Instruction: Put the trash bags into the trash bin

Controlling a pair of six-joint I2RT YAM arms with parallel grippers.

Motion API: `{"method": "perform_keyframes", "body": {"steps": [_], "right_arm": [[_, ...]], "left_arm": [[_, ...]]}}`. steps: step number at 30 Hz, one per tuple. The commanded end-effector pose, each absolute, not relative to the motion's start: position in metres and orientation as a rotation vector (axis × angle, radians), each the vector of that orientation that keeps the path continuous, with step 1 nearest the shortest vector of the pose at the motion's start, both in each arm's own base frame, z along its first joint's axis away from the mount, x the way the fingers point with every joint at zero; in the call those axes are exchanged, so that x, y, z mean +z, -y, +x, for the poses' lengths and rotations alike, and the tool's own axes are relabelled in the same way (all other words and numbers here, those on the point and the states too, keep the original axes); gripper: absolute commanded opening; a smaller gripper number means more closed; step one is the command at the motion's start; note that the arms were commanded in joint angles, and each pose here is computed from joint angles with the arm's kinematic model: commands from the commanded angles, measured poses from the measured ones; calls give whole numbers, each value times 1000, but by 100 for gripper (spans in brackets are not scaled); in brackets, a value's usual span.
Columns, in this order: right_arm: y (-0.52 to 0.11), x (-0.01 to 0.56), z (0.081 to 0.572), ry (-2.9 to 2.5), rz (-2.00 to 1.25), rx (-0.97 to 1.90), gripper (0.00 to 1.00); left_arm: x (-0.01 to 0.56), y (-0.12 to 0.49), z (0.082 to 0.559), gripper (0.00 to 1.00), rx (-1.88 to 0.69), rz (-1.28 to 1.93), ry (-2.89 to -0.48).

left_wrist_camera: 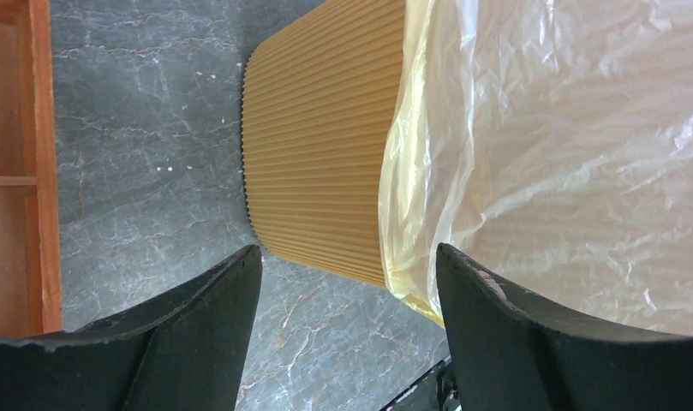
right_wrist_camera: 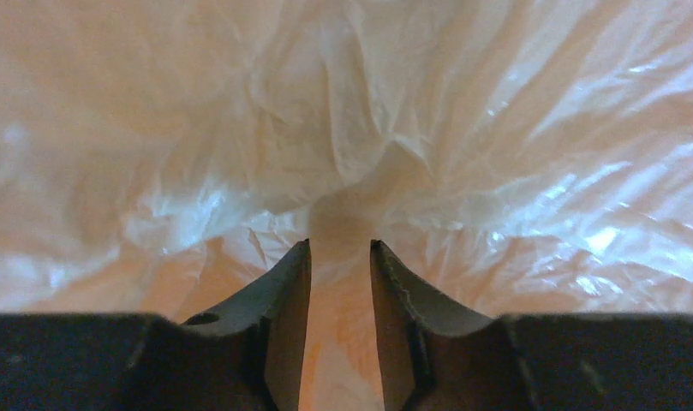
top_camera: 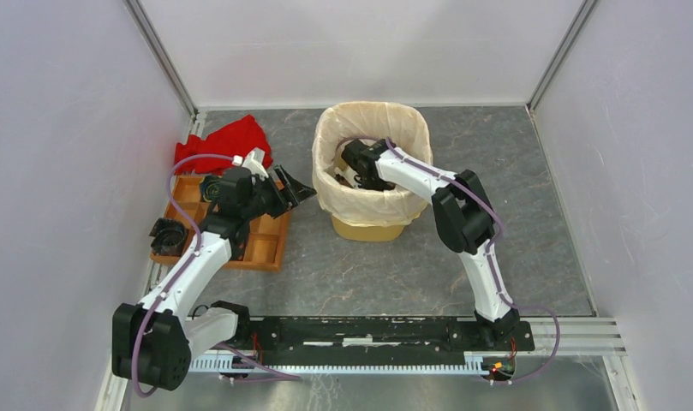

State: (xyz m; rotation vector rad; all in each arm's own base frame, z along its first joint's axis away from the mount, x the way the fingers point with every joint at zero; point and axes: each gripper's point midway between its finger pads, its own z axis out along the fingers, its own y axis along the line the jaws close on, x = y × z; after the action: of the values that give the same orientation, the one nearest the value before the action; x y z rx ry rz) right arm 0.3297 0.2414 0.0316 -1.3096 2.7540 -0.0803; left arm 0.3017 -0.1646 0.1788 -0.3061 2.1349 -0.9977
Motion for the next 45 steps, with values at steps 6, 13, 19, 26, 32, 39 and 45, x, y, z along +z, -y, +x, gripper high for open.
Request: {"method": "perform_keyframes", "body": {"steps": [6,13,19,26,32,39,45], "right_arm": [[-283,159,349,-2461,-1063,101,48],[-284,196,346,-2365,-1026,147,59],[-286,196,337,-2354,-1045,182,58],[-289,283,336,-2134,-897,302,62],[-276,368,313,-1911,-792,411,75],[-231,412,259,-1681,-654,514,94],[-182,395,219,-1568,-535,520,98]], "left_arm": [[176,155,295,81,-913,-250,-2125],[173,156,291,81,-920,-250,-2134],[178,151,284,82,-901,-255,-2125],[177,144,279,84,-855,-242,-2142],[205,121,286,96,-661,-162,-2121],[218,139,269,100,-797,-15,-2030],[231,148,249,100,-831,188,-1761]]}}
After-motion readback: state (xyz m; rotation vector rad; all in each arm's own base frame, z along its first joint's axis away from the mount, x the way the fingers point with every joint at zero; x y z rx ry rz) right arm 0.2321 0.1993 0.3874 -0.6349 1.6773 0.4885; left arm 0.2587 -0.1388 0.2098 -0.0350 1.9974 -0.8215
